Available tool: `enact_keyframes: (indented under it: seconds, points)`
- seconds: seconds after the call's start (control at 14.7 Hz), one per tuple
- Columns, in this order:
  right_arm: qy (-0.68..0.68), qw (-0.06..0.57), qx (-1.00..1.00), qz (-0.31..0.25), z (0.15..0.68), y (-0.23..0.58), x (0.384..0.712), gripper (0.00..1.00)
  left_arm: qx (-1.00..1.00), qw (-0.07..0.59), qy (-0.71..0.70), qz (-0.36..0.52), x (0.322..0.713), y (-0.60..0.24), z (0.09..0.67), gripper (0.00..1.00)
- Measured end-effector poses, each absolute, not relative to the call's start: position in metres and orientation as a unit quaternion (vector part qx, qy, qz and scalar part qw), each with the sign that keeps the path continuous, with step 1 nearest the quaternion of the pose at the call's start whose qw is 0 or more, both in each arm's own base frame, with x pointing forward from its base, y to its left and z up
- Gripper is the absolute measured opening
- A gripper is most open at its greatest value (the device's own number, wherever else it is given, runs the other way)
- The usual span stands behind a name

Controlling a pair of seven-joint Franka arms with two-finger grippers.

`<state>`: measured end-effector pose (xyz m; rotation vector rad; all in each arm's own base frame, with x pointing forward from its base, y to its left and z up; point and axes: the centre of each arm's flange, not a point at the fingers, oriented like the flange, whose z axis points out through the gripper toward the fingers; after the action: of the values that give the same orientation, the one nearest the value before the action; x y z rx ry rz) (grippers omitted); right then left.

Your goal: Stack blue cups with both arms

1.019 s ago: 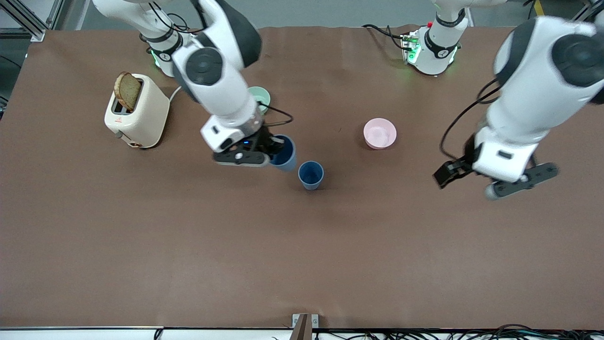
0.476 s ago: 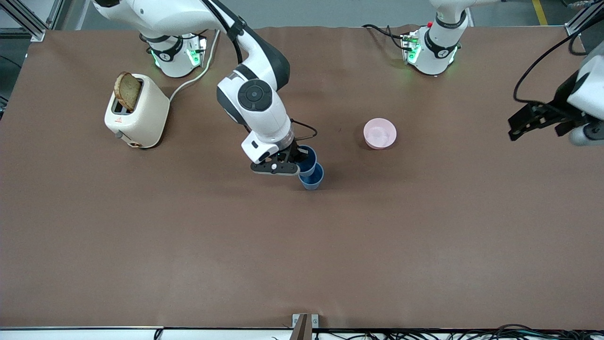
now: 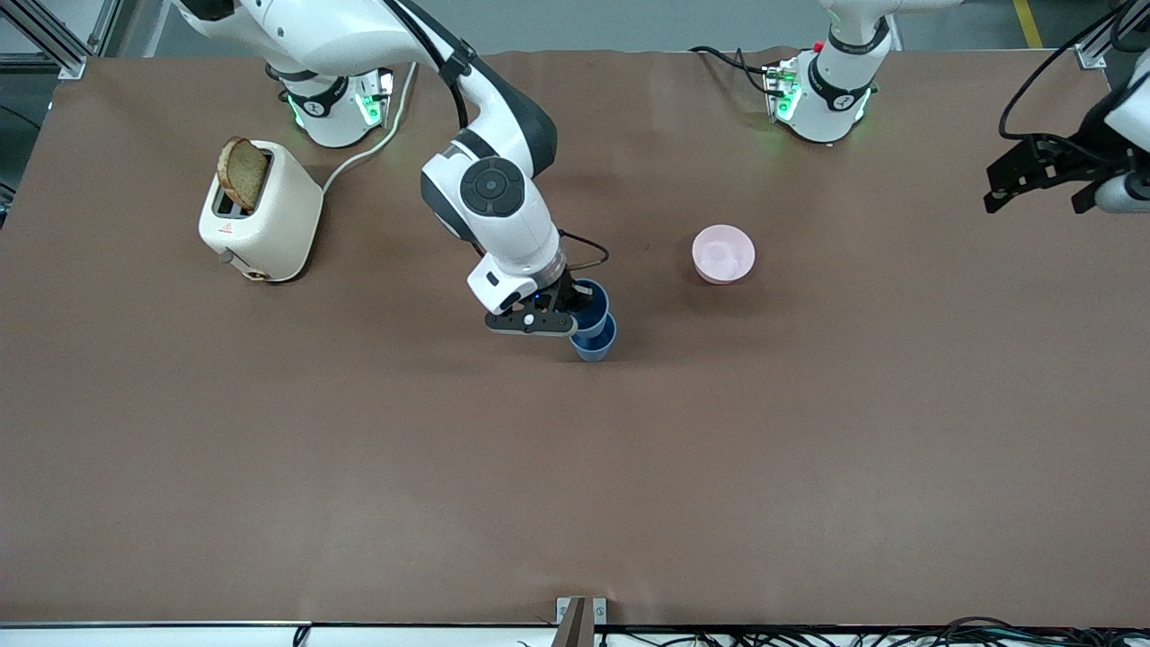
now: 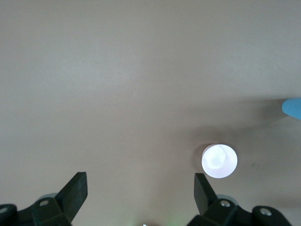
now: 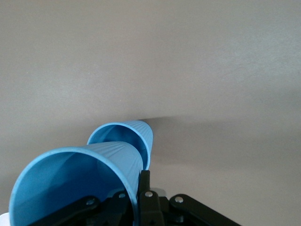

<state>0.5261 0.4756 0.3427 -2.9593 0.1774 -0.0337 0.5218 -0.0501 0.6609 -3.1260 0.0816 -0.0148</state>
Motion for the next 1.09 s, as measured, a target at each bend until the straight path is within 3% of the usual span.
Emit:
enact_keyframes:
  seconds: [0.48, 0.88, 1.09]
  points:
    - [0.057, 0.09, -0.994, -0.009, 0.336, 0.482, 0.527, 0.05, -0.999, 0.008, 0.049, -0.002, 0.521, -0.044, 0.659, 1.0]
    - [0.059, 0.092, -0.994, -0.012, 0.34, 0.482, 0.53, 0.67, -0.999, 0.007, 0.049, -0.001, 0.521, -0.044, 0.657, 1.0]
    - [0.065, 0.07, -0.995, -0.02, 0.379, 0.463, 0.542, 0.94, -0.999, 0.007, 0.049, 0.0, 0.522, -0.044, 0.657, 1.0]
